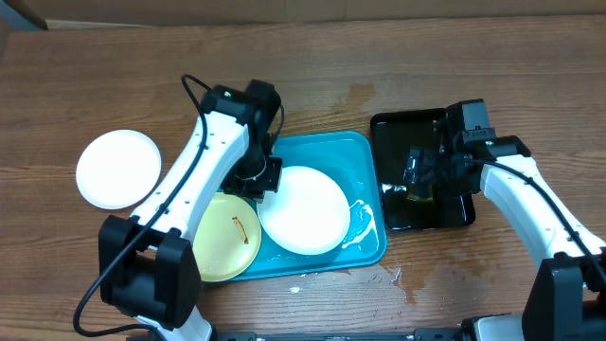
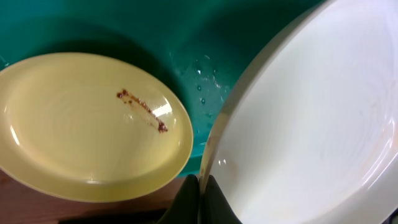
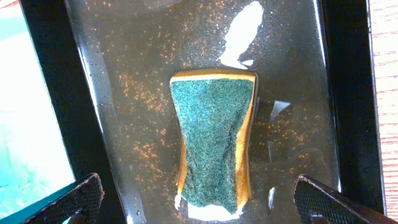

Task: Clean dirty plates on tray and stack at the side
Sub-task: 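Lift the cleaned white plate with the left gripper toward the left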

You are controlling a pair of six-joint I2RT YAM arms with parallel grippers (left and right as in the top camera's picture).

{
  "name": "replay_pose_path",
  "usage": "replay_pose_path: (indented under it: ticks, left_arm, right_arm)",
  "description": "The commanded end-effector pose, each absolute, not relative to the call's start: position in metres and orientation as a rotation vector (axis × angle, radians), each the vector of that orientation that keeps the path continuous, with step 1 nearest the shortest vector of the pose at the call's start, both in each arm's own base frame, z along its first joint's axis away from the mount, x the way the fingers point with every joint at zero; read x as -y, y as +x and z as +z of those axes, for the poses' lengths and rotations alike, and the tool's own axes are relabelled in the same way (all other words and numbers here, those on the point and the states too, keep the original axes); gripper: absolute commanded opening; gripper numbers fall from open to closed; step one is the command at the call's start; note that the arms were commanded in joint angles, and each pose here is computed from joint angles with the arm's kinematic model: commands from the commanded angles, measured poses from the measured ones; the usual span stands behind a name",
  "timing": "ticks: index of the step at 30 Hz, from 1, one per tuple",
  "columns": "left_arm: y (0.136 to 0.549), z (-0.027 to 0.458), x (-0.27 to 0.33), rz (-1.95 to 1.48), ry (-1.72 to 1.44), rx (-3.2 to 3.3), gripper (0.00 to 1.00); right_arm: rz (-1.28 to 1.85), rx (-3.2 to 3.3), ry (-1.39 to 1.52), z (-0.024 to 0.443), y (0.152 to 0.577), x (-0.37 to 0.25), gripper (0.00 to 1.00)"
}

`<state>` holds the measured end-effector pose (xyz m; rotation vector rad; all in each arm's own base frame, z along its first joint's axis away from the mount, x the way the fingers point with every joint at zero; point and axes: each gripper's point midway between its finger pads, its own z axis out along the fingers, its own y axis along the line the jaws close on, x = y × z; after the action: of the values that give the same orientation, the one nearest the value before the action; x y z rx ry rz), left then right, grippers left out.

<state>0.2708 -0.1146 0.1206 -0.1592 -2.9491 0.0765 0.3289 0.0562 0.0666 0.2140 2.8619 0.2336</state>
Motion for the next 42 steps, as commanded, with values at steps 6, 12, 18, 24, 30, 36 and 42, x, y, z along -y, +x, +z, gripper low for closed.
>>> replay_pose_path:
  ticks: [6,12,18,24,30,36,42]
  left_arm:
    - [0.258,0.121,0.107,0.066,-0.099,2.817,0.04]
    - [0.244,0.096,0.1,-0.01,-0.068,2.636,0.04]
    - [0.252,0.094,0.1,-0.01,-0.053,2.63,0.04]
    - [0.286,0.112,0.1,-0.042,-0.078,2.771,0.04]
    - [0.311,0.116,0.084,-0.195,-0.096,2.88,0.04]
    - [0.327,0.115,0.078,-0.309,-0.131,2.947,0.04]
    - [0.332,0.119,0.078,-0.437,-0.198,2.967,0.04]
  right_arm:
    - [0.224,-2.853,0.215,0.068,0.329,-0.055,1.0]
    - [0.224,-2.853,0.215,0.068,0.329,-0.055,1.0]
    - [0.224,-2.853,0.215,0.068,0.329,-0.055,1.0]
    - [0.224,-2.853,0.215,0.068,0.329,-0.055,1.0]
    - [0.224,-2.853,0.215,0.068,0.329,-0.055,1.0]
    - [0.224,-2.853,0.215,0.068,0.329,-0.055,1.0]
    - [0.224,-2.853,0.215,0.068,0.329,-0.055,1.0]
